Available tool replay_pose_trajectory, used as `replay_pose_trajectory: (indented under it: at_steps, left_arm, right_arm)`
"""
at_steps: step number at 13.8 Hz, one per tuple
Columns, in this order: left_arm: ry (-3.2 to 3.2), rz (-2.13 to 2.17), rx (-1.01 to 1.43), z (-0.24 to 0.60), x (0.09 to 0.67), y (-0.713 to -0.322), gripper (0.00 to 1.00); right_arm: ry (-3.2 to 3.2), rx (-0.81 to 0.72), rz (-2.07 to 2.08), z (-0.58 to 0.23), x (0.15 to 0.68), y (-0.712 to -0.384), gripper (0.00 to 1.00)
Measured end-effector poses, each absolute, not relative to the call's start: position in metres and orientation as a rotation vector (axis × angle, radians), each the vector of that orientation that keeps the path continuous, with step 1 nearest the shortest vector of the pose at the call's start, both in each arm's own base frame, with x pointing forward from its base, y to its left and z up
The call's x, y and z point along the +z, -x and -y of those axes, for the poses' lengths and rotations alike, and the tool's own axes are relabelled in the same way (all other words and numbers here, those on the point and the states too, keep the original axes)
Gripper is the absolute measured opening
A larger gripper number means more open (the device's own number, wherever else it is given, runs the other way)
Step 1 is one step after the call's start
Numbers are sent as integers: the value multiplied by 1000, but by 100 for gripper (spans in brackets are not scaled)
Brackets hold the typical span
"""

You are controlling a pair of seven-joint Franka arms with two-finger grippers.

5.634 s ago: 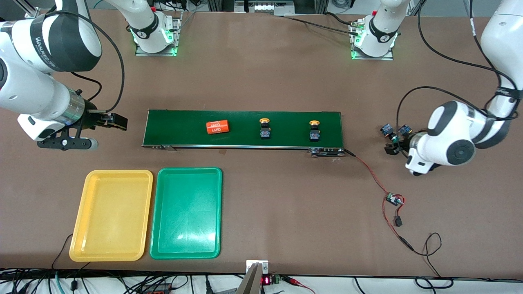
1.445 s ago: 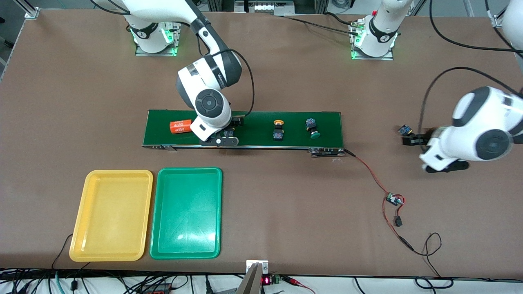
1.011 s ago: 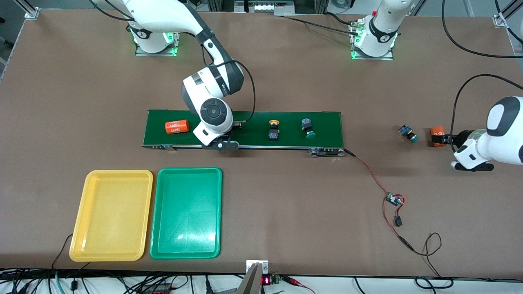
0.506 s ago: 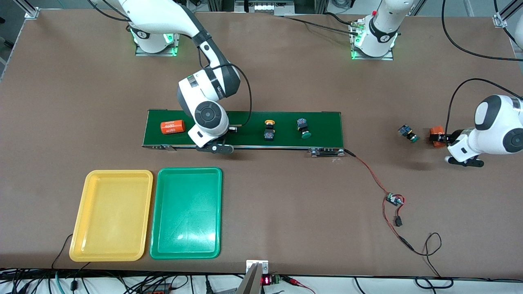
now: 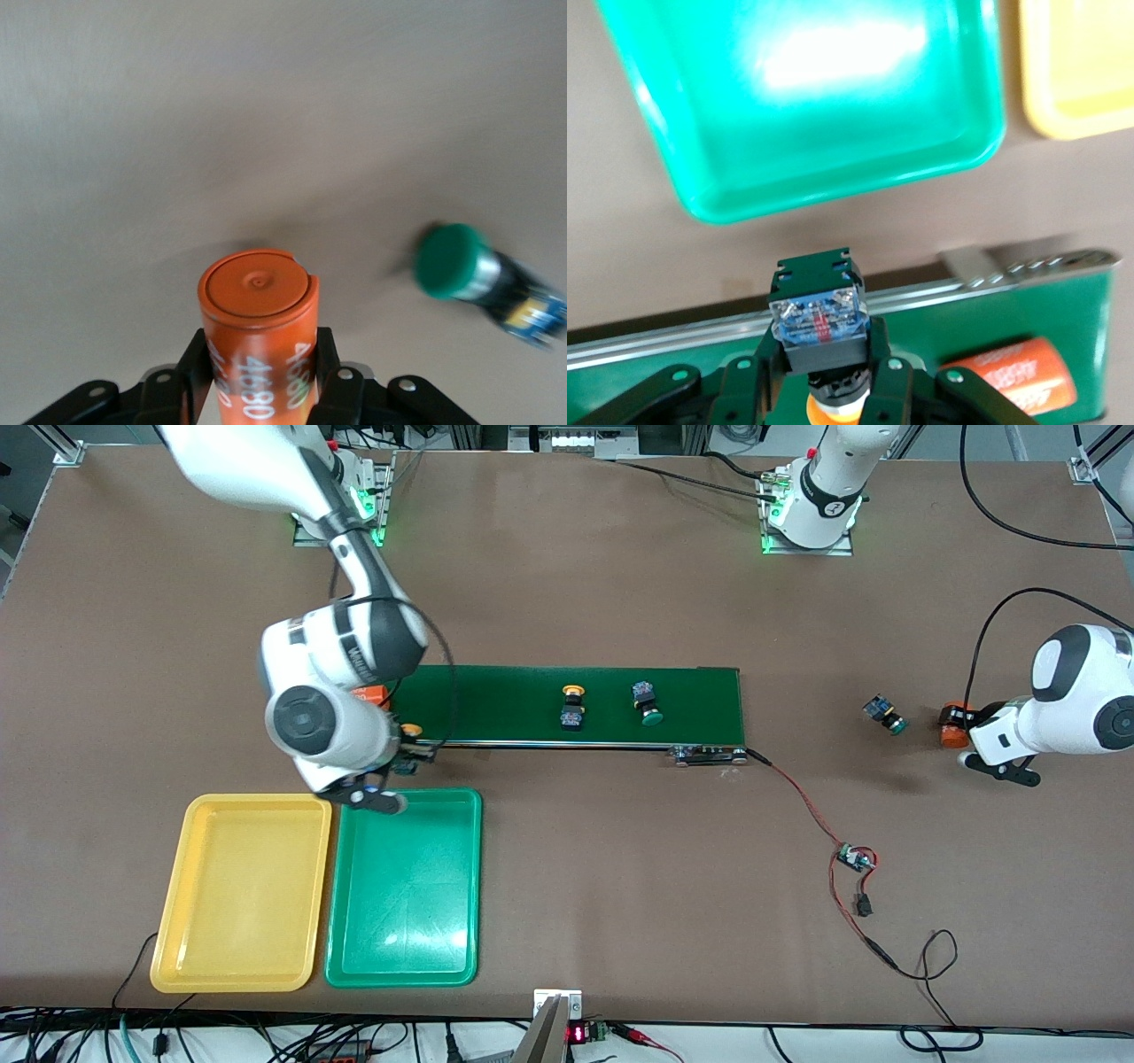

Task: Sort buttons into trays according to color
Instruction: 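Drop the yellow button into the yellow tray while the left gripper grasps a cylinder, then place the orange cylinder on the belt while the right gripper returns to the belt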

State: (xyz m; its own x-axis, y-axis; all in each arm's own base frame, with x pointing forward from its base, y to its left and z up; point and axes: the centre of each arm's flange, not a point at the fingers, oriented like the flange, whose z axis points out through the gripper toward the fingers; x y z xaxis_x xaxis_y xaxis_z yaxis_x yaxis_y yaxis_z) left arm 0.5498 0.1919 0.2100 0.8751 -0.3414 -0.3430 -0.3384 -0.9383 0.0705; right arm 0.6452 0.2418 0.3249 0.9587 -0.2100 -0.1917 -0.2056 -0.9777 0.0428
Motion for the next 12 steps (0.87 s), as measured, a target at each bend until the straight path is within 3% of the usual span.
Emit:
replay_pose_trajectory:
  at_steps: [5, 12]
  left_arm:
    - [-2829, 1199, -452, -64, 305, -578, 50]
    - [-2393, 1869, -262, 182, 311, -562, 50]
  right_arm:
    - [-3043, -184, 295, -137, 279, -690, 40]
    - [-3025, 37, 277, -63, 215, -724, 40]
